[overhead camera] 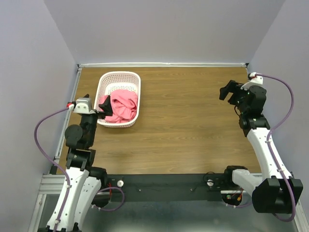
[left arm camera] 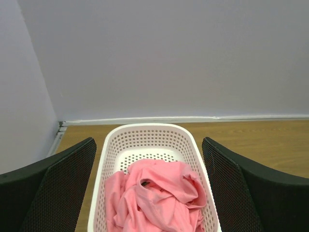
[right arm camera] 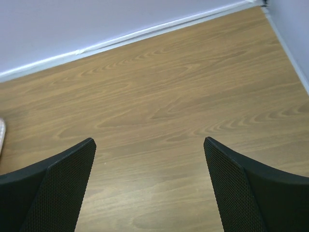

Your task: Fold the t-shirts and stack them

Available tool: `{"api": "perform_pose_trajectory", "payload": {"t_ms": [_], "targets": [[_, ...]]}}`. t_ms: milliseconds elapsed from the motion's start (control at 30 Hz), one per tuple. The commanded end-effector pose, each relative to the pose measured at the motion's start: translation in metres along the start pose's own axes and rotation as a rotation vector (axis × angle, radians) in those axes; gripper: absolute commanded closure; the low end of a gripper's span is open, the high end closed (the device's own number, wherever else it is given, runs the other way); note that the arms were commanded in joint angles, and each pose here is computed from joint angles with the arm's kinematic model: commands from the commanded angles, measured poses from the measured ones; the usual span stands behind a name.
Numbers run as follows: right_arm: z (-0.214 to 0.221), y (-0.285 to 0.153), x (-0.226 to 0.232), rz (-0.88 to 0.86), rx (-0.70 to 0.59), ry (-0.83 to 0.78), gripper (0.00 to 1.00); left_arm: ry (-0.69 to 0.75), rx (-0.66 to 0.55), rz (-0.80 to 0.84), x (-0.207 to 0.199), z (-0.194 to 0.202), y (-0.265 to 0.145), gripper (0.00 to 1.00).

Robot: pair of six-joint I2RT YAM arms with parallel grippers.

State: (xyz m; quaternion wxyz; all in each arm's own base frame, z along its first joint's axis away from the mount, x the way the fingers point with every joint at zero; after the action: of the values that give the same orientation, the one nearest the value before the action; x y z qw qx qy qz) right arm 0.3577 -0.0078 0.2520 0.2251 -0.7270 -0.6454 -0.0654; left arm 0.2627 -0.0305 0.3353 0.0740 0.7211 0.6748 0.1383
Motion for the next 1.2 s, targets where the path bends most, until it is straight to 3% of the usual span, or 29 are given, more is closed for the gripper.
{"api": "perform_pose_trajectory", "payload": {"t_ms": [0, 33, 67, 100, 233, 367, 467, 733, 933, 967, 1033, 1067, 1167], "targets": [[0.008, -0.006, 0.04, -0.269, 0.072, -0.145, 0.0, -0.074, 0.053, 0.125, -0.025, 0.001, 0.011, 0.02], [0.033, -0.023, 0.071, -0.57, 0.146, -0.329, 0.0, -0.091, 0.117, 0.17, -0.034, 0.016, 0.019, 0.02], [0.049, -0.033, 0.081, -0.72, 0.176, -0.429, 0.0, -0.136, 0.141, 0.184, -0.039, 0.014, 0.024, 0.02], [0.071, -0.046, 0.085, -0.848, 0.237, -0.49, 0.0, -0.161, 0.246, 0.193, -0.044, 0.04, 0.03, 0.02], [0.099, -0.041, 0.07, -0.782, 0.361, -0.401, 0.0, -0.248, 0.44, 0.191, -0.055, 0.085, 0.039, 0.05], [0.097, -0.037, 0.067, -0.739, 0.399, -0.372, 0.0, -0.291, 0.587, 0.1, -0.051, 0.123, 0.046, 0.11], [0.094, -0.041, 0.069, -0.743, 0.386, -0.381, 0.0, -0.321, 0.67, 0.049, -0.051, 0.143, 0.059, 0.22], [0.09, -0.046, 0.07, -0.744, 0.365, -0.387, 0.0, -0.275, 0.951, -0.201, -0.032, 0.23, 0.07, 0.22], [0.088, -0.047, 0.07, -0.741, 0.356, -0.39, 0.0, -0.207, 1.128, -0.265, -0.035, 0.279, 0.067, 0.23], [0.088, -0.047, 0.07, -0.739, 0.356, -0.389, 0.0, -0.206, 1.14, -0.251, -0.038, 0.283, 0.066, 0.28], [0.087, -0.047, 0.071, -0.74, 0.354, -0.39, 0.0, -0.21, 1.144, -0.167, -0.048, 0.28, 0.072, 0.82], [0.086, -0.048, 0.07, -0.738, 0.352, -0.391, 0.0, -0.208, 1.135, -0.143, -0.05, 0.274, 0.076, 1.0], [0.087, -0.048, 0.07, -0.74, 0.352, -0.391, 0.0, -0.186, 0.95, -0.033, -0.07, 0.201, 0.106, 1.0]]}}
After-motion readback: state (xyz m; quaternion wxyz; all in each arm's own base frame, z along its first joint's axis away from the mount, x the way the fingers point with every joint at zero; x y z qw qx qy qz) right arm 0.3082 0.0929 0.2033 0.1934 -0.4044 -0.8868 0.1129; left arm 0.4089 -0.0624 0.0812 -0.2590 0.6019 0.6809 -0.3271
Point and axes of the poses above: each gripper's point midway between its finger pads, its own y axis out along the fingers, its own x axis along the line the jaws close on, z = x × y, the point moved 1 cm from there along -y, back along the fingers, and after that the axes turned 9 degrees about y, right-handed, at the moved point
